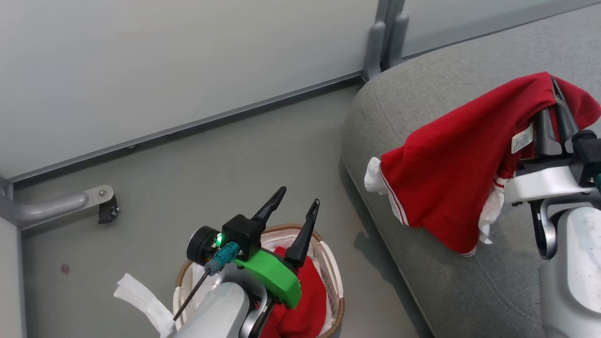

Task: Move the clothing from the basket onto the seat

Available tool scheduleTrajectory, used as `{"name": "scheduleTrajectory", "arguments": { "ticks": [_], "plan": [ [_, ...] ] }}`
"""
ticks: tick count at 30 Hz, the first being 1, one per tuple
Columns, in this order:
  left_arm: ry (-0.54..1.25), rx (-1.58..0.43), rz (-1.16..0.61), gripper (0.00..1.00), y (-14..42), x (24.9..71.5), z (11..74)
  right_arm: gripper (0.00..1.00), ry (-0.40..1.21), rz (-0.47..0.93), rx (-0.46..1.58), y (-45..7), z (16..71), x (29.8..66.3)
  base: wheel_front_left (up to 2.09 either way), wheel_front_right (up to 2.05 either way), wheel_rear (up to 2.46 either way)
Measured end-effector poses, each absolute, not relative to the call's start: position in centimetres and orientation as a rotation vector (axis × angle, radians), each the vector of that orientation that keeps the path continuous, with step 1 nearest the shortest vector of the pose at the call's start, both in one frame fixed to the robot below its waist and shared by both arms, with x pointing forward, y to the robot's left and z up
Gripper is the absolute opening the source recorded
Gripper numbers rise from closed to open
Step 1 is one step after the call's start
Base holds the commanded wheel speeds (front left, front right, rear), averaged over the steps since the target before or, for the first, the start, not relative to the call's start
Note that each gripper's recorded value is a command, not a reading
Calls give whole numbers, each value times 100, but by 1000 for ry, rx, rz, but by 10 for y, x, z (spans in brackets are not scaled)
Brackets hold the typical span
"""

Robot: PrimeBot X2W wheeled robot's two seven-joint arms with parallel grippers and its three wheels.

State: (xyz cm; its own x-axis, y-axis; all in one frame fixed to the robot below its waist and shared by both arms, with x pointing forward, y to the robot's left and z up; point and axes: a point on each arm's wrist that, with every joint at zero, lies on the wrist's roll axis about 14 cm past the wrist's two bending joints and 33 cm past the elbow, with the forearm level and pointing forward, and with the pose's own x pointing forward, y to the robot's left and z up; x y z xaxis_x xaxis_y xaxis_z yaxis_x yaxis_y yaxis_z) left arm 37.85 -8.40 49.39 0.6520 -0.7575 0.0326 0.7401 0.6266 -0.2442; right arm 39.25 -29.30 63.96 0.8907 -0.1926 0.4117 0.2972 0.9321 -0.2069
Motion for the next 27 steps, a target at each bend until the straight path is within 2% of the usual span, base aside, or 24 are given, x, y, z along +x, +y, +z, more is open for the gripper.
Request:
{"name": "scheduleTrajectory", "arguments": {
  "ticks": [6,12,27],
  "plan": [
    [73,-258,-957,100,-114,375,495,0,-358,-338,-286,-322,630,381,0,0,0],
    [76,-283,-996,100,-126,382,490,0,-356,-394,-301,-341,633,392,0,0,0],
    [98,-283,-932,100,-102,445,445,0,-538,-436,-603,-369,723,500,0,0,0]
  ]
}}
